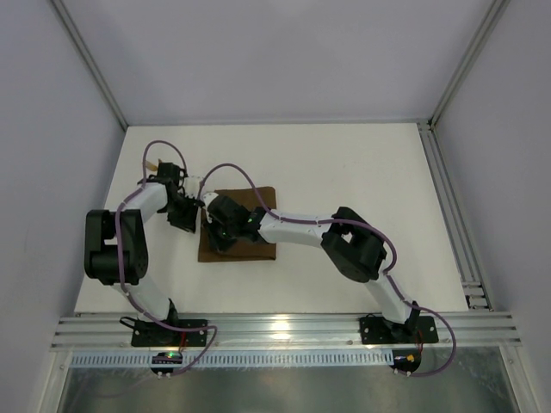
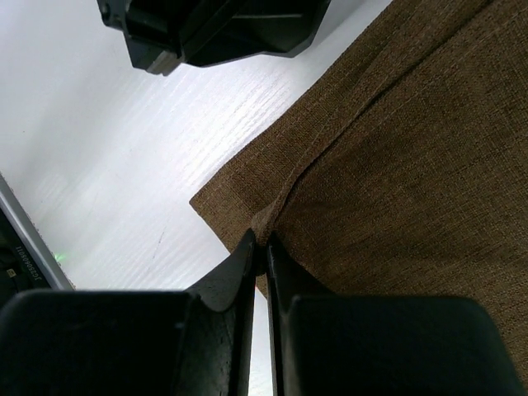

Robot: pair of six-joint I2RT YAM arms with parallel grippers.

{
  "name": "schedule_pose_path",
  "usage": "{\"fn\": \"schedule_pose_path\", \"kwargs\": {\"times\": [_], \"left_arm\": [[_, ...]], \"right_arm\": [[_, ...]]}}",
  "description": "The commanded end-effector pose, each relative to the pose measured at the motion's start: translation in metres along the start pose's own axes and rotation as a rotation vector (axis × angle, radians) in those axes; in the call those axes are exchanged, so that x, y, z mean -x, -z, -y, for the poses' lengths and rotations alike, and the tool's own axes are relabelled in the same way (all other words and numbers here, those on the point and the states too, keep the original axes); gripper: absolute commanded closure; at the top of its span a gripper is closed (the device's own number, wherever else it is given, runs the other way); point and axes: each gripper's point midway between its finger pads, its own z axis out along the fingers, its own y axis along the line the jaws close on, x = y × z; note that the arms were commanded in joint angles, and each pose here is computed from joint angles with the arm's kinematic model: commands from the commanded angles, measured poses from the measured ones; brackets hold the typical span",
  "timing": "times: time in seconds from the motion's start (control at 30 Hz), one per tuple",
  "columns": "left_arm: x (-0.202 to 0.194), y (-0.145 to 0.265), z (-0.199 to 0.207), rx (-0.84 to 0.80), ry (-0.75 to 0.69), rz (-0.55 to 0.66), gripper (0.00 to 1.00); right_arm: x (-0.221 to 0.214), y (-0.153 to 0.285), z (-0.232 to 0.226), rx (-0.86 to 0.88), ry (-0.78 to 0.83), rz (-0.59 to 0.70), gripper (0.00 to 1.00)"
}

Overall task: Fold the napkin into a case and place the utensils inside
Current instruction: Fold the square-folded napkin at the center of the board, then move the square-folded napkin to the center of the board.

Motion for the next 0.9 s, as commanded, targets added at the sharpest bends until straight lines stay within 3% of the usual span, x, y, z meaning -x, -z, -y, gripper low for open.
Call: {"fn": "schedule_pose_path", "kwargs": {"times": [0.0,0.2,0.23,0.27,0.37,0.4,0.43,0.6,0.87], "left_arm": [[-0.005,-0.004,0.008,-0.043,0.023,-0.014,0.75],[-0.004,-0.005,0.004,-0.026,0.021,-0.010,0.77],[-0.003,-0.004,0.003,-0.022,0.017,-0.008,0.76],[-0.002,-0.003,0.003,-0.017,0.014,-0.006,0.76],[0.000,0.003,0.001,-0.002,0.005,0.004,0.73],[0.000,0.006,0.001,0.000,-0.002,0.005,0.72],[0.002,0.011,0.001,0.004,-0.005,0.020,0.71],[0.001,0.031,0.007,-0.005,-0.039,0.044,0.62],[-0.033,0.051,0.022,-0.045,-0.069,-0.028,0.49]], "right_arm": [[0.035,0.013,-0.025,0.066,0.001,0.094,0.89],[0.029,0.009,-0.033,0.102,-0.018,0.089,0.86],[0.029,0.009,-0.034,0.112,-0.020,0.086,0.80],[0.030,0.009,-0.036,0.118,-0.020,0.087,0.64],[0.033,0.015,-0.039,0.128,0.003,0.090,0.54],[0.037,0.020,-0.038,0.119,0.030,0.100,0.40],[0.048,0.032,-0.041,0.116,0.050,0.127,0.37],[0.073,0.084,-0.016,-0.006,0.094,0.206,0.34],[0.043,0.130,0.156,-0.172,-0.384,0.201,0.40]]}}
